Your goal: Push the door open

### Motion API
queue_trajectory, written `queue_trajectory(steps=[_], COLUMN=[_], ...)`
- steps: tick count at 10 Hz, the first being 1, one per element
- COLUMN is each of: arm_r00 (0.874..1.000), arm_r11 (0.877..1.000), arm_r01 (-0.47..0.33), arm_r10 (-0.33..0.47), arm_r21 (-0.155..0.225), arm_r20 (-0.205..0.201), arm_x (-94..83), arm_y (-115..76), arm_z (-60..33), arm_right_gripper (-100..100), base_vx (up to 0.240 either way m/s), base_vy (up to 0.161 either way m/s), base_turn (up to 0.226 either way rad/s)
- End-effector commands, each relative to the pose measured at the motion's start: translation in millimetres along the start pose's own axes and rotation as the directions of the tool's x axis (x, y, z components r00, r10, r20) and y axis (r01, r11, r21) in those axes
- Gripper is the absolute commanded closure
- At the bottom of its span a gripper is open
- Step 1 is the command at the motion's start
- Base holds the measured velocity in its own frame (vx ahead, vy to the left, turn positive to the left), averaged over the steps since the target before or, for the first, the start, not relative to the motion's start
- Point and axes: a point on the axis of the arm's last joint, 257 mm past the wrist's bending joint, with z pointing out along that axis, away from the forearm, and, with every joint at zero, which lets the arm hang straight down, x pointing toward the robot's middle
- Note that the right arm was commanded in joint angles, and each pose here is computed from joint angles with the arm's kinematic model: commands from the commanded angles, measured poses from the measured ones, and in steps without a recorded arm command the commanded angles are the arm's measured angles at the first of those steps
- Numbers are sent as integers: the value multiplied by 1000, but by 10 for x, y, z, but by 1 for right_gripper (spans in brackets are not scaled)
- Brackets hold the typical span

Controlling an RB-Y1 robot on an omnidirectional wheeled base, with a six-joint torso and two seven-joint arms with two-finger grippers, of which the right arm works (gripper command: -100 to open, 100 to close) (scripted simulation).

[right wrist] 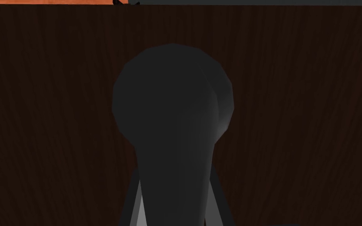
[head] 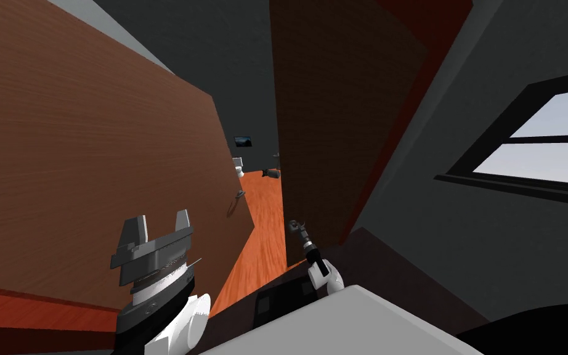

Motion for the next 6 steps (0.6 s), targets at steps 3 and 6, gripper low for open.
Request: queue_trajectory(steps=[3, 6], arm_r00=[999, 996], arm_r11=[1000, 999], arm_r01=[23, 35], arm_r10=[-22, -33], arm_r21=[-20, -19], arm_r20=[42, 80], arm_x=[-296, -497], arm_y=[64, 63], arm_z=[70, 64], arm_right_gripper=[100, 100], base_vx=[127, 184], base_vy=[46, 83], base_turn=[-35, -72])
